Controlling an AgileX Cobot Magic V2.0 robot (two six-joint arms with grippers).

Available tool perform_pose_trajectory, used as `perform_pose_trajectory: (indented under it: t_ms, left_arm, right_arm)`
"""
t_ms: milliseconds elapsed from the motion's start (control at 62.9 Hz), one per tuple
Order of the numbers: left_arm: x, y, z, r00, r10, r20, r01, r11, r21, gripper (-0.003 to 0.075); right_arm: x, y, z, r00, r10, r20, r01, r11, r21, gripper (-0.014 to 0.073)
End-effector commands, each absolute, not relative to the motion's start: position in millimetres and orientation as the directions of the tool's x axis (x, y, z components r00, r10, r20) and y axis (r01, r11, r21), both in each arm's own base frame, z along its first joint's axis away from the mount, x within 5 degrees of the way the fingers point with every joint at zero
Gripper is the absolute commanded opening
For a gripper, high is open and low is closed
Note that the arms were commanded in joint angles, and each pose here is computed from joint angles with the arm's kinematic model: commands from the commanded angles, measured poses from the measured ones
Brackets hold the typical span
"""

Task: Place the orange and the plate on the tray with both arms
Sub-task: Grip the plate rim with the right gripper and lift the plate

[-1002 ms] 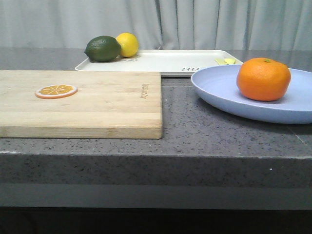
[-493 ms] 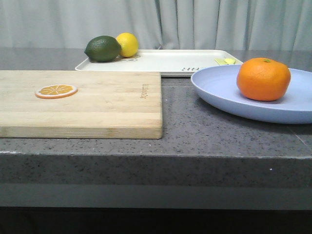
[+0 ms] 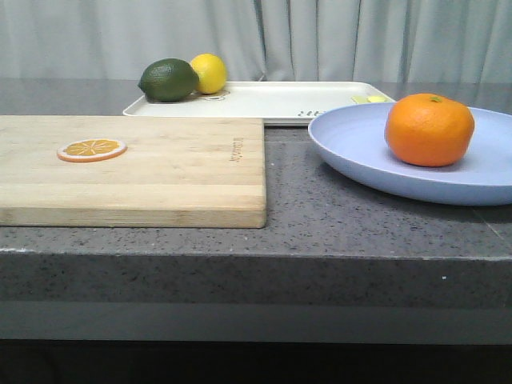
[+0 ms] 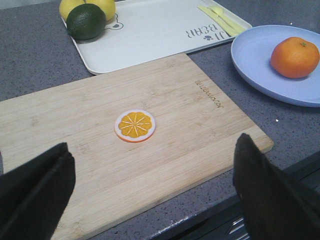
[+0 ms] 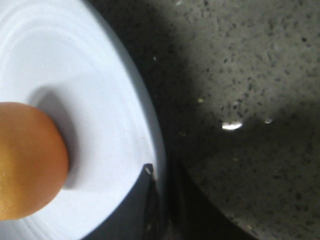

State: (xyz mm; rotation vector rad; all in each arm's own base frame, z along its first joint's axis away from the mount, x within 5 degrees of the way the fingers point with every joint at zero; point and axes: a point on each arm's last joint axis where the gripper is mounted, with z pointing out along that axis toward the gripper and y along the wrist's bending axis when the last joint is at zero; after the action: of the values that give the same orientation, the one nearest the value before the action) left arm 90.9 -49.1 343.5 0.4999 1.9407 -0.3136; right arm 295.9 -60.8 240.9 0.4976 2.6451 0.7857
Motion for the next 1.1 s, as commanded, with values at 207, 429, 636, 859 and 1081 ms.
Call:
perform_pose_trajectory:
  t_ms: [207,429,636,859,1081]
  left_arm:
    - [92,-50,357,-0.285,0.147,-0.947,0.477,0.879,-0.007,0.0618]
    - [92,-50,357,-0.285,0.147,-0.947,0.477,0.879,-0.007,0.0618]
    - [92,-50,357,-0.285,0.147,-0.947,0.477,0.879,-0.007,0.0618]
    - [92,-50,357,-0.285,0.147,-0.947,0.477,0.879,-0.007,0.0618]
    - [92,-50,358,-0.284,0.146,-0.948,0.477,0.879,-0.007,0.0618]
  right_arm:
    - [298,-56,264,-0.855,0.446,-0.263,0.193,0.745,0.639,-0.0063]
    - [299,-53,266,-0.85,0.464,-0.25,0.192,0.715,0.672,-0.0063]
    - [300,-50,268,-0.841,0.495,-0.217,0.214,0.674,0.707,-0.0064]
    - [306,-43,270,-0.813,0.547,-0.201,0.262,0.651,0.712,-0.0065]
    - [324,-19,299,-0.801,0.542,-0.253,0.208,0.649,0.732,-0.0065]
